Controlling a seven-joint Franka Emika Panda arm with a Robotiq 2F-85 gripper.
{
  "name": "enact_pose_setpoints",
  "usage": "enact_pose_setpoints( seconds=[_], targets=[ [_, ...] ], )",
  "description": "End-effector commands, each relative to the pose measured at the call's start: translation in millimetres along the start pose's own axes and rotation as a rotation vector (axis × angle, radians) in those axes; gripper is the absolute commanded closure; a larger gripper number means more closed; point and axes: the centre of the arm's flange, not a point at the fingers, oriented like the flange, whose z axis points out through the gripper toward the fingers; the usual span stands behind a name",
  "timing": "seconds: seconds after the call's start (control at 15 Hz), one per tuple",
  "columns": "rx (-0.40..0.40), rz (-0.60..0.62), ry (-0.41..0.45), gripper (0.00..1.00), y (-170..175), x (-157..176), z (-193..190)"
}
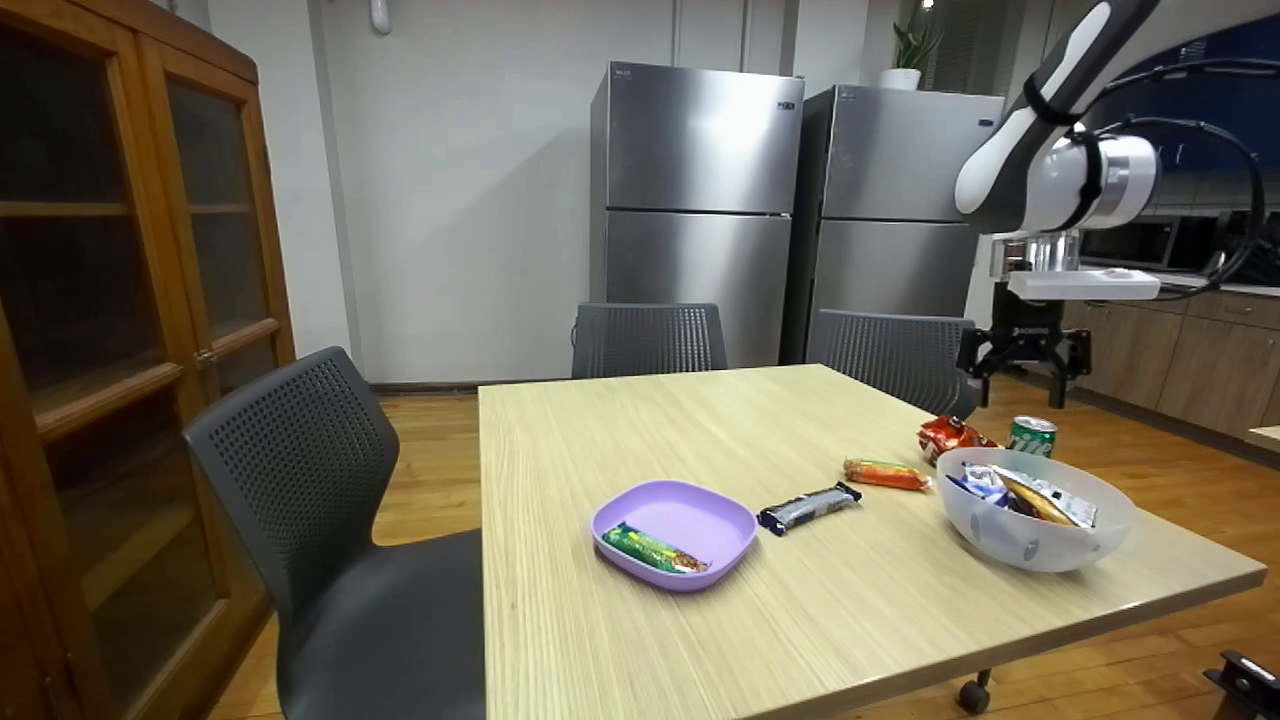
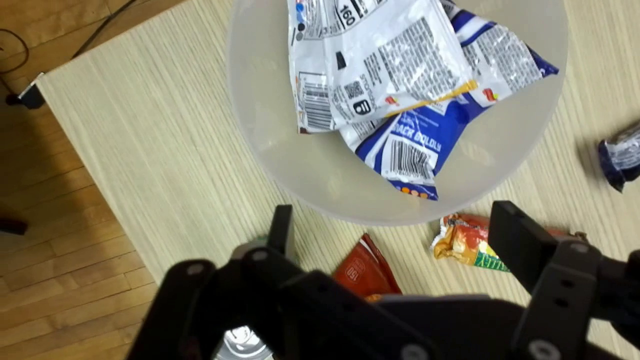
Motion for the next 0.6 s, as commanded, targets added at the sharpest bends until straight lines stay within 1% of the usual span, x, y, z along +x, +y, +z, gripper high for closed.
enact_pose_setpoints(
  seconds=[0.0,0.27,0.4,0.47,0.53],
  targets=[
    [-0.005,0.073,-0.022,0.00,-6,50,-1],
    [-0.037,0.114,-0.009,0.00,-6,86,7],
    [-0.053,0.116,-0.009,0.00,-3,96,11],
    [-0.037,0.090,0.009,0.00,-5,68,14],
    [-0.042,0.092,0.009,0.00,-5,74,16]
  ],
)
